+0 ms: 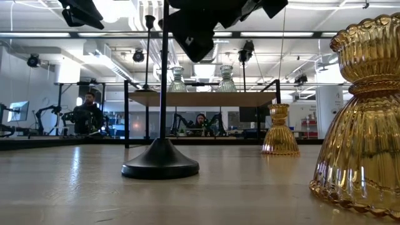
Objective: Pick & Place candle stick holders
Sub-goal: Put the black candle holder on the shelf
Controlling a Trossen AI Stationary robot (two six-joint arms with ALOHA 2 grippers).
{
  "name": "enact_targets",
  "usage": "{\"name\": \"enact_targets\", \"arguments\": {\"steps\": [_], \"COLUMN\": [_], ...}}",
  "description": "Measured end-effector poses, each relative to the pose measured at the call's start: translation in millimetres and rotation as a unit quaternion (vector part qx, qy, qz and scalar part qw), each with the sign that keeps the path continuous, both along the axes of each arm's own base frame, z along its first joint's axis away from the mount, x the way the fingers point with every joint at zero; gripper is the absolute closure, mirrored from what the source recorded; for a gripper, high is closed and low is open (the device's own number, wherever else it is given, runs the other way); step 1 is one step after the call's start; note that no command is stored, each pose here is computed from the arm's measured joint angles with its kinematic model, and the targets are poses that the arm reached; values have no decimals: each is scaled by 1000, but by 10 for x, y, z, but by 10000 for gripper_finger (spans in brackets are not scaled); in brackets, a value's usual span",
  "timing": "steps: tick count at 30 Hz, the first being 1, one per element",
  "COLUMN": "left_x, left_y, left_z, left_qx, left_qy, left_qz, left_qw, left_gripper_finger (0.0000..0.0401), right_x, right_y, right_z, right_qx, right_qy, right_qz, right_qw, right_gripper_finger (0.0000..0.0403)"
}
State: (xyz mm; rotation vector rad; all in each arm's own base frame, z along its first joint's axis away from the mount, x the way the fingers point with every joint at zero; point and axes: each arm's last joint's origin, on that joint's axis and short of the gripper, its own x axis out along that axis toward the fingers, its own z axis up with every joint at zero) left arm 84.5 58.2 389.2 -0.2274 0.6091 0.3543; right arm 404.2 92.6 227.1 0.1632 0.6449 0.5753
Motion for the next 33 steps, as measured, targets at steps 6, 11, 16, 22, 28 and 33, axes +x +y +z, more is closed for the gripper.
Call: {"name": "enact_targets", "arguments": {"steps": [6,11,16,22,28,33], "left_x": [-4,-4,-4,-4,-5,-11], "left_y": [-3,-3,-3,-3,-4,-1], "left_z": [-6,-6,-6,-6,-7,-14], "left_qx": [-2,-2,-2,-2,-4,-1], "left_qy": [3,3,3,3,3,10], "left_qz": [0,0,0,0,1,10], "left_qw": [1000,1000,1000,1000,1000,1000], "left_gripper_finger": [231,232,232,232,232,232], "right_x": [12,16,17,23,26,-23], "right_y": [11,20,39,37,37,6], "right_z": [32,42,48,55,57,108], "right_qx": [-1,-1,-3,-8,-17,-37], "right_qy": [-8,-13,-22,-30,-33,-27], "right_qz": [1,2,6,3,-7,-19], "right_qw": [1000,1000,1000,1000,999,999], "right_gripper_finger": [287,309,333,382,392,393]}}
